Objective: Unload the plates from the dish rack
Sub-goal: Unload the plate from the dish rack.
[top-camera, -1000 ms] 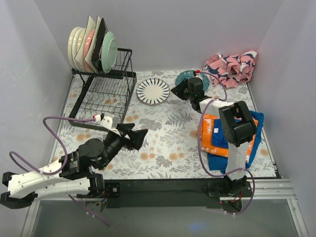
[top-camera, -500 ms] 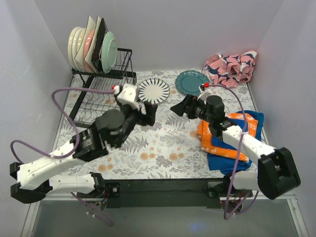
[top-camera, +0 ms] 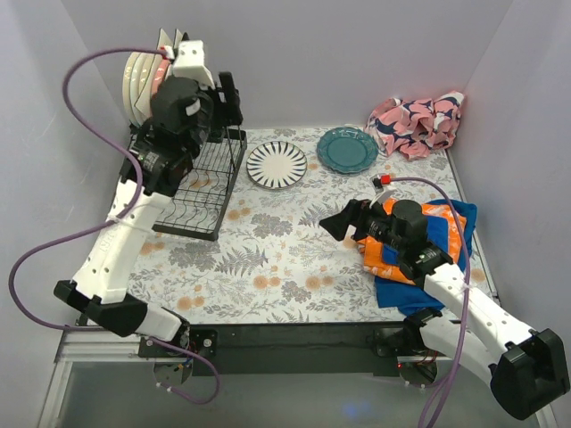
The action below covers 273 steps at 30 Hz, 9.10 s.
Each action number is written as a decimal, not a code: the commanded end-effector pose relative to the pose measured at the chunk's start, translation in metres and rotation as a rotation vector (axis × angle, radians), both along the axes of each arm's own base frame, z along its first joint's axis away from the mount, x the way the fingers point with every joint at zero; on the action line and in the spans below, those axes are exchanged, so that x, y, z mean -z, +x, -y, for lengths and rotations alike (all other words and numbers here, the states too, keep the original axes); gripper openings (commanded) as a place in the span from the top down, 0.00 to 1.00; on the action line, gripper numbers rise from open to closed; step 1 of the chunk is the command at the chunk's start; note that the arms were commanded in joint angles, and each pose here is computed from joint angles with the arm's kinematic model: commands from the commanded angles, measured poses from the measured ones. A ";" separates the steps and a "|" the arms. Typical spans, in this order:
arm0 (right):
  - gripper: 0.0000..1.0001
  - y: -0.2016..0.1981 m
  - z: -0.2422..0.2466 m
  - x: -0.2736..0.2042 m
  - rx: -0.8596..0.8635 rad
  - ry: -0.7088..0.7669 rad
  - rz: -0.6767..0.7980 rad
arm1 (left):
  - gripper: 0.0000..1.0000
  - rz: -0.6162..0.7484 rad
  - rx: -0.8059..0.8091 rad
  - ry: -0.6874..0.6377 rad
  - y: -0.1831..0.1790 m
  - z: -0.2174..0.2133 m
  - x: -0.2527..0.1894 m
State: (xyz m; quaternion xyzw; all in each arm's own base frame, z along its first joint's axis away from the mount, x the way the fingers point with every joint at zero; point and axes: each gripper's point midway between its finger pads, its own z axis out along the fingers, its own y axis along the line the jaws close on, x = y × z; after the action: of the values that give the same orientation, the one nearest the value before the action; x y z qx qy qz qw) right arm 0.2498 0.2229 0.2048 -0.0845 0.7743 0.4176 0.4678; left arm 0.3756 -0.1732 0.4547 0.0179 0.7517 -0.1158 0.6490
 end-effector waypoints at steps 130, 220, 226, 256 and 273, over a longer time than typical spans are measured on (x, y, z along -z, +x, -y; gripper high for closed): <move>0.06 -0.014 -0.009 -0.004 -0.061 -0.004 0.082 | 0.64 -0.265 0.114 0.126 0.178 -0.059 0.153; 0.07 -0.009 -0.012 0.000 -0.043 -0.033 0.084 | 1.00 0.110 0.279 0.179 0.176 -0.026 0.040; 0.07 -0.010 -0.012 0.000 -0.046 -0.032 0.085 | 1.00 0.117 0.257 0.182 0.176 -0.028 0.036; 0.07 -0.011 -0.012 0.000 -0.047 -0.039 0.094 | 1.00 0.173 0.208 0.177 0.171 -0.034 0.003; 0.07 -0.011 -0.014 0.000 -0.045 -0.042 0.092 | 1.00 0.167 0.189 0.155 0.171 -0.045 -0.008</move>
State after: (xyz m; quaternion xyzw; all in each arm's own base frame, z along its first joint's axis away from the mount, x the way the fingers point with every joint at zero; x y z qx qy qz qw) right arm 0.2338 0.2340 0.1871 -0.1215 0.7793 0.4038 0.4635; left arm 0.5591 -0.1287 0.4060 0.1481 0.7431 -0.1085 0.6435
